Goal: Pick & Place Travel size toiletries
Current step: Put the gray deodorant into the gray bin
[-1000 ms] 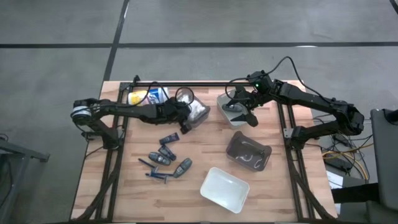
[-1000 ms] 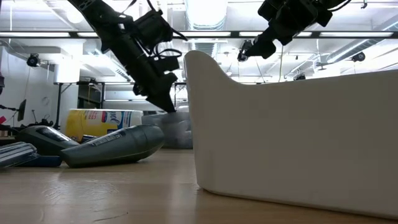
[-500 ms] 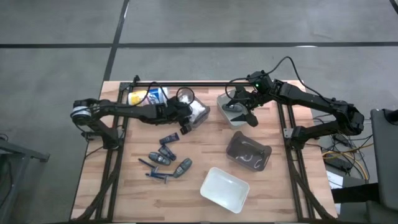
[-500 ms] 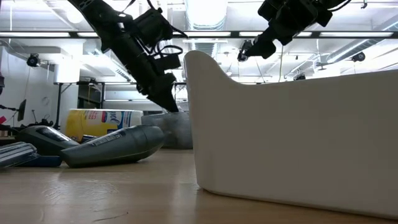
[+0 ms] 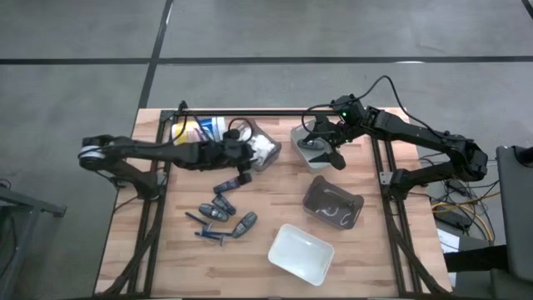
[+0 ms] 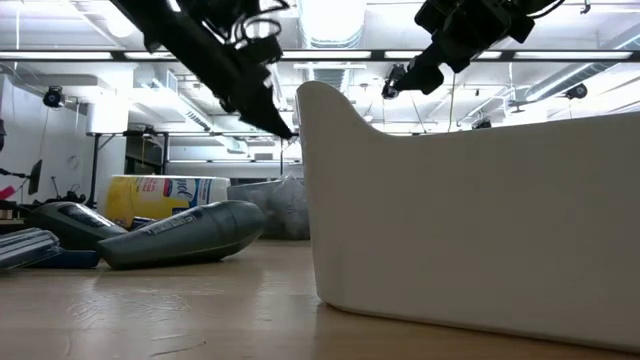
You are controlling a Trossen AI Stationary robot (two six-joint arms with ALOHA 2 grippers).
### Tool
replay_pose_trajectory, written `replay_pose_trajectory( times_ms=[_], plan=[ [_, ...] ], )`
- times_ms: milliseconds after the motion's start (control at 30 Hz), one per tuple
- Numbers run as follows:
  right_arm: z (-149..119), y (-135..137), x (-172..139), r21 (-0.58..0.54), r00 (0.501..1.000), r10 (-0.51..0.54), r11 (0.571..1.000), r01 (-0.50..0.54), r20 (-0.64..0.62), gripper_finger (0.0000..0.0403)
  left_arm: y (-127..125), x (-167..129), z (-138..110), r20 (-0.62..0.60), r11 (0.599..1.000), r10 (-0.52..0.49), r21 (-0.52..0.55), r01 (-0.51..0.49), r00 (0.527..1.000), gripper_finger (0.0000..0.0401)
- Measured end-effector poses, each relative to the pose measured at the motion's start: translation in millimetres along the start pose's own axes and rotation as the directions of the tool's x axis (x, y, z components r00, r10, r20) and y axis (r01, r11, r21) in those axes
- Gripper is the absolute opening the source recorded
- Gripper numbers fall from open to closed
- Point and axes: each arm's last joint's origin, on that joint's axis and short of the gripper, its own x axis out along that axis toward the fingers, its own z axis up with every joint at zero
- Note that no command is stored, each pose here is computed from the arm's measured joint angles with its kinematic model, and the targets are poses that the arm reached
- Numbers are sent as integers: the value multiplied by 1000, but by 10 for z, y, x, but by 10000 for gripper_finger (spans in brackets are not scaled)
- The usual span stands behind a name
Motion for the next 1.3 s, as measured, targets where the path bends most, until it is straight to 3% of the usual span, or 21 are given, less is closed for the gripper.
replay_pose_trajectory(
  times_ms=[333, 700, 900, 1300],
  plan=[
    [3, -1, 0, -2, 1000, -1, 1000, 1, 3, 364, -196, -131, -73, -42, 996, -68, 62, 70, 997, 135],
    [35, -12, -1, -23, 999, -11, 1000, 11, 31, 364, -371, -219, -215, -180, 986, -159, 30, 167, 971, 135],
    [53, -16, -3, 33, 999, -16, 999, 14, 47, 364, -431, -245, -217, -178, 983, -176, 28, 183, 968, 135],
    [99, -25, -4, -21, 996, -27, 999, 29, 87, 364, -432, -248, -216, -177, 983, -176, 18, 182, 968, 135]
  ],
)
